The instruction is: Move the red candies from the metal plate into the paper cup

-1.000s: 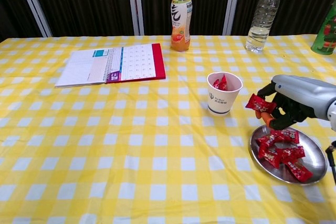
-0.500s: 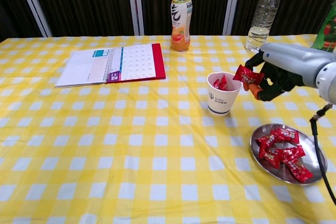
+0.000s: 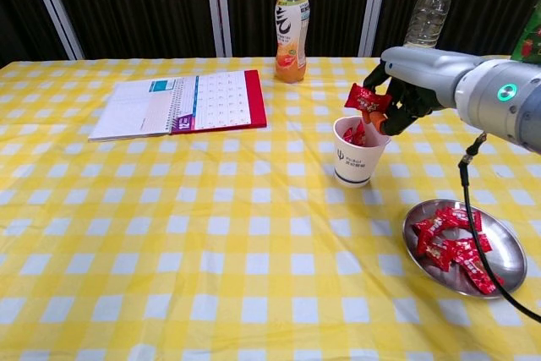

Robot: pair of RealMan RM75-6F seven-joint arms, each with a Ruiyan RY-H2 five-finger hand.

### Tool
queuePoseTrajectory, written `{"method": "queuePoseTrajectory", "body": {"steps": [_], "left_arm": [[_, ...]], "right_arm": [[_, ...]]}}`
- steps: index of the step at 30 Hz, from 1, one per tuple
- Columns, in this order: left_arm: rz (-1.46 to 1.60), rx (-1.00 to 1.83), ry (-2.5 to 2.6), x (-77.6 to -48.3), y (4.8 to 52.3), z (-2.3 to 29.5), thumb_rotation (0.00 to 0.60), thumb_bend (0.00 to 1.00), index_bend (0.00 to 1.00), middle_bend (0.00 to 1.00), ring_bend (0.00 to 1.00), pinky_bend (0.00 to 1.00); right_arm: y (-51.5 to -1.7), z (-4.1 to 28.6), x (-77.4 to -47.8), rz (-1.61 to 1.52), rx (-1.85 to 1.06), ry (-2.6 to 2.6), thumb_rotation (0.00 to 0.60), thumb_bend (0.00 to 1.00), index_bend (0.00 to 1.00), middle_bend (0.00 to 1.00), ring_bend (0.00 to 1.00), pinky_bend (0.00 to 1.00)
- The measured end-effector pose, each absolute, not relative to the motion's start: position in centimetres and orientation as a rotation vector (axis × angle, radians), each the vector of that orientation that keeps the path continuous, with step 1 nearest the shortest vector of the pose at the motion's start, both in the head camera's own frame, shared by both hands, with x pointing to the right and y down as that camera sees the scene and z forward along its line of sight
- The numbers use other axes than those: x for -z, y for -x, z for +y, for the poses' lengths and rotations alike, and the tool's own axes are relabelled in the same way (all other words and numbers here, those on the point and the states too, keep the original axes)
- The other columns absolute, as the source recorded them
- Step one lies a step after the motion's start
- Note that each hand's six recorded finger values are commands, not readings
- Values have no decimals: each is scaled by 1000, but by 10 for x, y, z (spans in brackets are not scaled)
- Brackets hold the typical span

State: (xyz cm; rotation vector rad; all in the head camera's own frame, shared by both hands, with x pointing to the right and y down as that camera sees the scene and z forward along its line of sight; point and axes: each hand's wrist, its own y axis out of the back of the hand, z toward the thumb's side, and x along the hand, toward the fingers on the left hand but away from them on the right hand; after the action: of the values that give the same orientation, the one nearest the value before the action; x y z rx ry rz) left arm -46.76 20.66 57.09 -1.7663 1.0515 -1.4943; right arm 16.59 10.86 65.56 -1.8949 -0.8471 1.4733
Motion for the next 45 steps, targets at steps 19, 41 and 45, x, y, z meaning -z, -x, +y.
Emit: {"method": "queuePoseTrajectory", "body": {"steps": [19, 41, 45], "left_arm": [[1050, 1506, 1773, -571, 466, 207, 600, 0, 0, 0, 0, 0], [1048, 1496, 1766, -569, 466, 208, 600, 0, 0, 0, 0, 0], [1043, 1493, 1765, -569, 465, 208, 600, 0, 0, 0, 0, 0]], "right_arm": [[-167, 108, -665, -844, -1480, 1889, 600, 615, 338, 823, 878, 947], [-198, 124, -641, -835, -1460, 1818, 600, 442, 337, 823, 878, 947], [-206, 138, -637, -832, -1447, 1838, 600, 368, 339, 823, 878, 947]]}}
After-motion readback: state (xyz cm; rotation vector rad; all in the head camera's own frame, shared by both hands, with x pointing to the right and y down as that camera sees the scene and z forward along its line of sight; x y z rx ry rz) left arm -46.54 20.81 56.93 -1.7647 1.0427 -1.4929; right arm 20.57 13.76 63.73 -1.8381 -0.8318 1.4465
